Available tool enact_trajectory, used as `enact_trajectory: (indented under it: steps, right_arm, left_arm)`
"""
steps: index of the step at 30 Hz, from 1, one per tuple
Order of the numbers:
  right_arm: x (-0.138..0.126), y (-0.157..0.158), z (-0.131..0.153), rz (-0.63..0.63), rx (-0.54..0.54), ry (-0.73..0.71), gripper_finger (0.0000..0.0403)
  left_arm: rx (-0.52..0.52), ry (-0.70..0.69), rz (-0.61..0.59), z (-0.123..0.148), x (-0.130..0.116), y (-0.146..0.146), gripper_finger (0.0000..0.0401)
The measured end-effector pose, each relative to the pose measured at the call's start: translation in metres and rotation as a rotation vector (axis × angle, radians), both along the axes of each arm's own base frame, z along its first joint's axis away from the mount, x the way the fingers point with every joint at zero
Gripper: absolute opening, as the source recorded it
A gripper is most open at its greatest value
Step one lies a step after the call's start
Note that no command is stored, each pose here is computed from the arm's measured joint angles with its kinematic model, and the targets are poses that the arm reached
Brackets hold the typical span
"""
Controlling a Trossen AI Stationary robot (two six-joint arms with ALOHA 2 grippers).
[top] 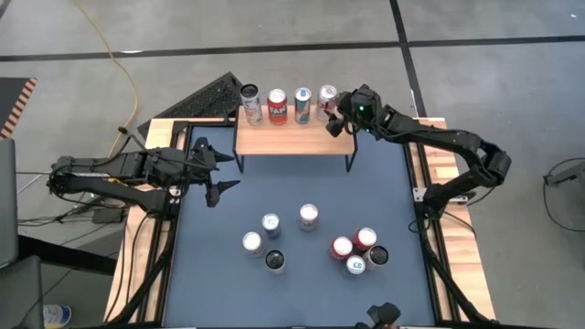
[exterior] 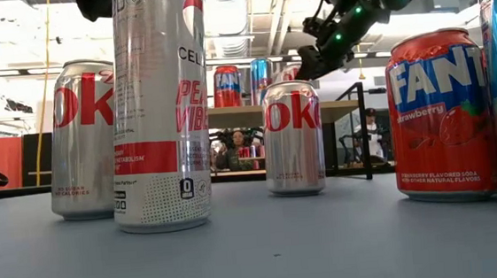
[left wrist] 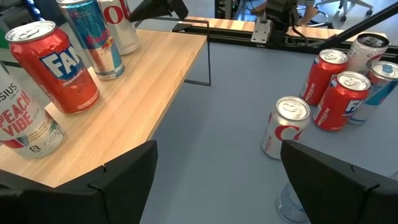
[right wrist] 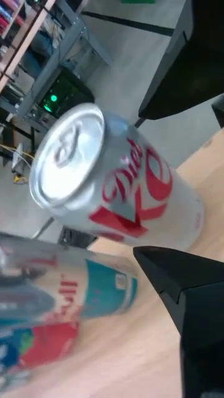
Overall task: Place canned beverage on shelf
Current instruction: Adjust the white soda can
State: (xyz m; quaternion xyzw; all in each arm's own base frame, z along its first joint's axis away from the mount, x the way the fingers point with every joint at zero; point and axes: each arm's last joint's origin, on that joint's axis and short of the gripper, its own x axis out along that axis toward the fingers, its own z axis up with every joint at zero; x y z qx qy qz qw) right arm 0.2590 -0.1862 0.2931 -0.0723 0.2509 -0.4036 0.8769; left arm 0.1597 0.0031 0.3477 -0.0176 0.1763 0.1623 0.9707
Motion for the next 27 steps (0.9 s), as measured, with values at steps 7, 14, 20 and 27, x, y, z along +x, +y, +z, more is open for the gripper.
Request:
enact_trajectory:
  steps: [7,14,20,27]
  right_arm:
    - [-0.001,-0.004,0.003,-0.023,0.0,-0.048,0.0338]
    - [-0.005,-0.01,0.002,0.051,0.068,-0.107,0.0338]
    - [-0.005,-0.01,0.001,0.067,0.081,-0.104,0.0325]
    - [-0.008,-0.01,-0.004,0.051,0.117,-0.063,0.0274]
  left_arm:
    - [0.0,0.0,0.0,0.0,0.0,0.0,0.0332]
    - [-0.003,-0.001,0.001,0.0,0.0,0.0,0.0332]
    - [-0.004,-0.001,0.001,0.0,0.0,0.0,0.0332]
    - [-0.005,-0.001,0.002,0.0,0.0,0.0,0.0332]
